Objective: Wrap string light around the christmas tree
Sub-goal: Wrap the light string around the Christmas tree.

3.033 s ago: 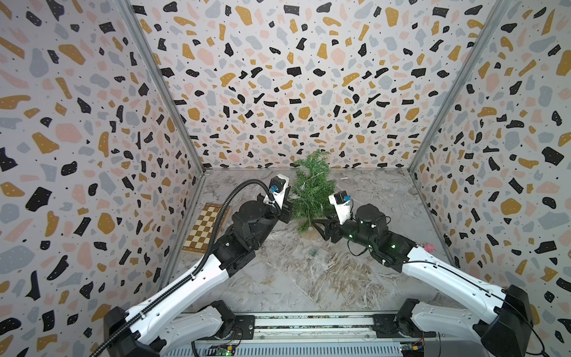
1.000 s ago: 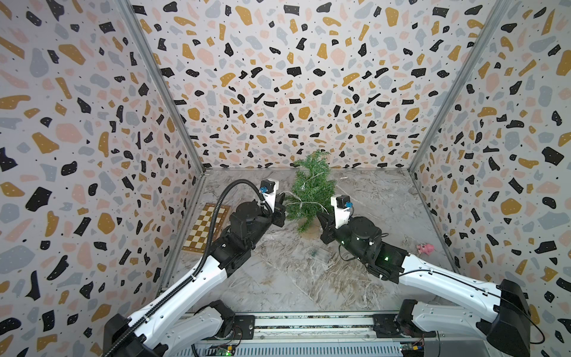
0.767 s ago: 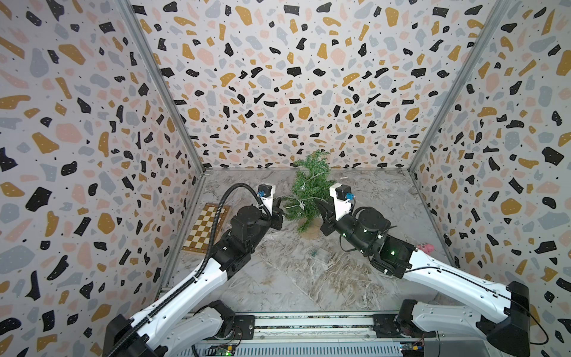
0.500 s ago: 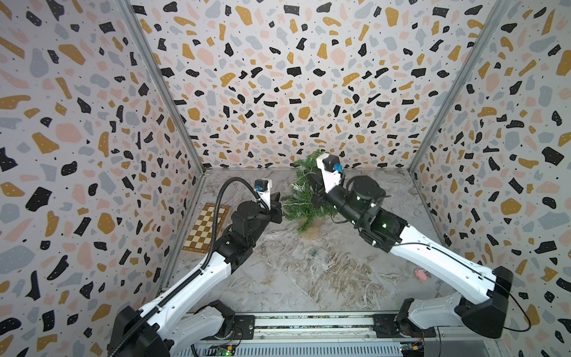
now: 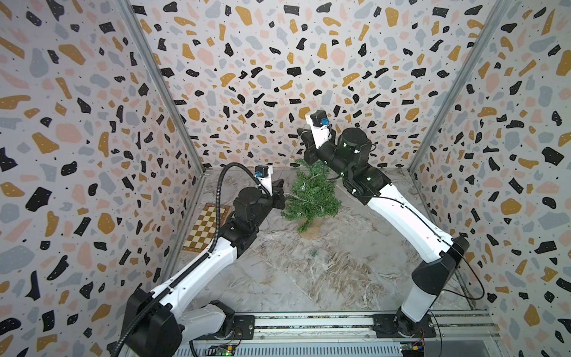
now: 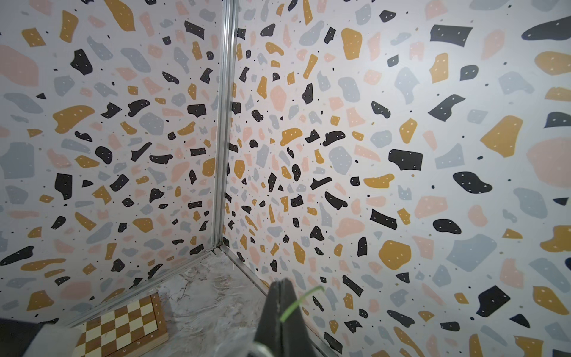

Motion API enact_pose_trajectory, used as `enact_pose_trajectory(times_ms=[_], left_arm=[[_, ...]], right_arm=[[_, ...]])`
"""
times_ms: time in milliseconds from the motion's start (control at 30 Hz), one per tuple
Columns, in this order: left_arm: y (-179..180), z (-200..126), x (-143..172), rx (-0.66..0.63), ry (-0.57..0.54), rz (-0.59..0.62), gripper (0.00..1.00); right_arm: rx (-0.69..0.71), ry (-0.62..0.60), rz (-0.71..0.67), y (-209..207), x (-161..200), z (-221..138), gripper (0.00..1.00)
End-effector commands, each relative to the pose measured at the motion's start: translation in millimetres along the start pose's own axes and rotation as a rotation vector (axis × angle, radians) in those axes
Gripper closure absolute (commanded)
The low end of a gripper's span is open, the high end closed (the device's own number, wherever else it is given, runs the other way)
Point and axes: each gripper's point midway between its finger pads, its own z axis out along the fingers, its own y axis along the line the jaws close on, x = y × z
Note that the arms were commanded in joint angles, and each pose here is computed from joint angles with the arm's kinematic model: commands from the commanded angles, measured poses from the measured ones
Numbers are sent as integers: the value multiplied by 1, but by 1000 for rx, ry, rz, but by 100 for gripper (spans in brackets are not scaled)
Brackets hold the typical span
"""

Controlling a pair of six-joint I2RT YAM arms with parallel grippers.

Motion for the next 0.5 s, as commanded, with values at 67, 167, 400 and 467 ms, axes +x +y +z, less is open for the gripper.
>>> enact_pose_trajectory(times_ms=[67, 167, 400, 467], left_arm=[[-10, 13, -18, 52, -14, -7, 96], [-10, 18, -20, 51, -12, -13, 95], [-24, 44, 2, 133, 120, -7, 89], [-27, 50, 11, 157, 157, -15, 89]], right_arm=[[28, -79, -17, -26, -37, 0, 100], [34, -56, -22, -32, -30, 9, 100], [109, 4, 28, -71, 1, 19, 100], [127, 23, 61, -85, 10, 20, 100]])
